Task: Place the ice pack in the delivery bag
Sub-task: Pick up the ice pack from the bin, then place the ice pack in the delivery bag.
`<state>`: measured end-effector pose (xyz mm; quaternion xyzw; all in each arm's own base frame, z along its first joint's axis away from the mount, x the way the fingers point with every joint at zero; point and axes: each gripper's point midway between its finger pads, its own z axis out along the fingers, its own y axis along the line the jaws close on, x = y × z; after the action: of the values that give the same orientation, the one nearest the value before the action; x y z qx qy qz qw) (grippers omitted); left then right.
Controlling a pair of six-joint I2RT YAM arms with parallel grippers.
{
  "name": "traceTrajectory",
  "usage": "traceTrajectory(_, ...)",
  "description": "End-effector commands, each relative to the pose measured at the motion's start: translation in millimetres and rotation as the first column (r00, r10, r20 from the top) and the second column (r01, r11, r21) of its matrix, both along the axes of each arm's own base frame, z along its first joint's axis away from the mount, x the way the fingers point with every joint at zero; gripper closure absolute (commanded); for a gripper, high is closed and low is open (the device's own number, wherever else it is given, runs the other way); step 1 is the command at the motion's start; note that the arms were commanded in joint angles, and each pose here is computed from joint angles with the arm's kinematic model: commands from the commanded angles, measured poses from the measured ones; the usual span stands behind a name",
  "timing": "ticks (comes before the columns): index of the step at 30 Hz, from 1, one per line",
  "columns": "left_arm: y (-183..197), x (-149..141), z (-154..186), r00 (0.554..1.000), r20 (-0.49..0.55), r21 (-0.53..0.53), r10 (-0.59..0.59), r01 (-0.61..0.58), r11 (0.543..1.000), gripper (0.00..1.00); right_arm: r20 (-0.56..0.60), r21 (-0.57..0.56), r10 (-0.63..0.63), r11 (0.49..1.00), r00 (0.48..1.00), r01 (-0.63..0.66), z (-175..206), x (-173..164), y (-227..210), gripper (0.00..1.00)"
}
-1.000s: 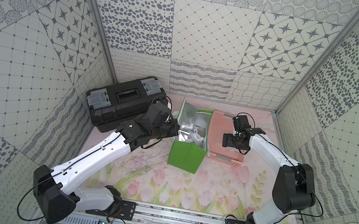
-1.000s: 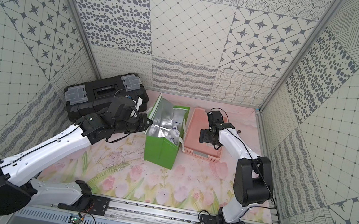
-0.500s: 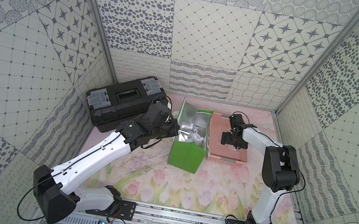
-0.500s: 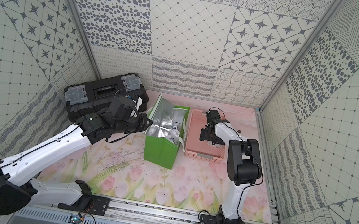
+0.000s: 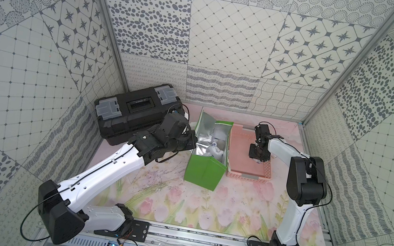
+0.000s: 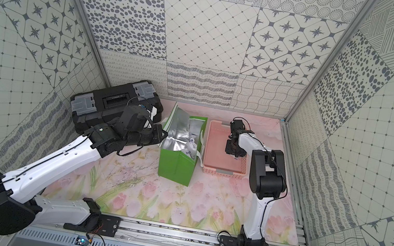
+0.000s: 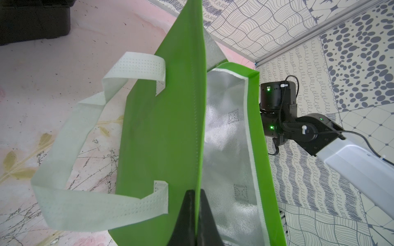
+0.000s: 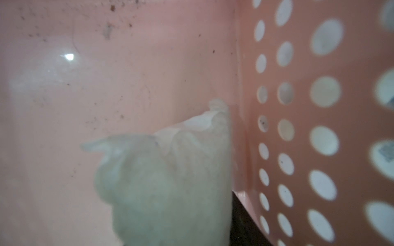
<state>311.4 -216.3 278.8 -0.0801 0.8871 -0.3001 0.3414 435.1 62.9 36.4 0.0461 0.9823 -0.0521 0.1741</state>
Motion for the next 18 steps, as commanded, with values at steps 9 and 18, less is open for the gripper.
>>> traceTrajectory(9,1,-3,16,0.999,0.046,-0.014,-0.018,0.018,1.0,1.0,0.412,0.208,0.15,0.945,0.899,-0.253,192,-27,73,0.74)
traceTrajectory(18,3,-2,18,0.999,0.04,-0.039,0.001,0.0,0.999,1.0,0.601,0.314,0.342,0.73,0.722,-0.607,300,-95,214,0.74)
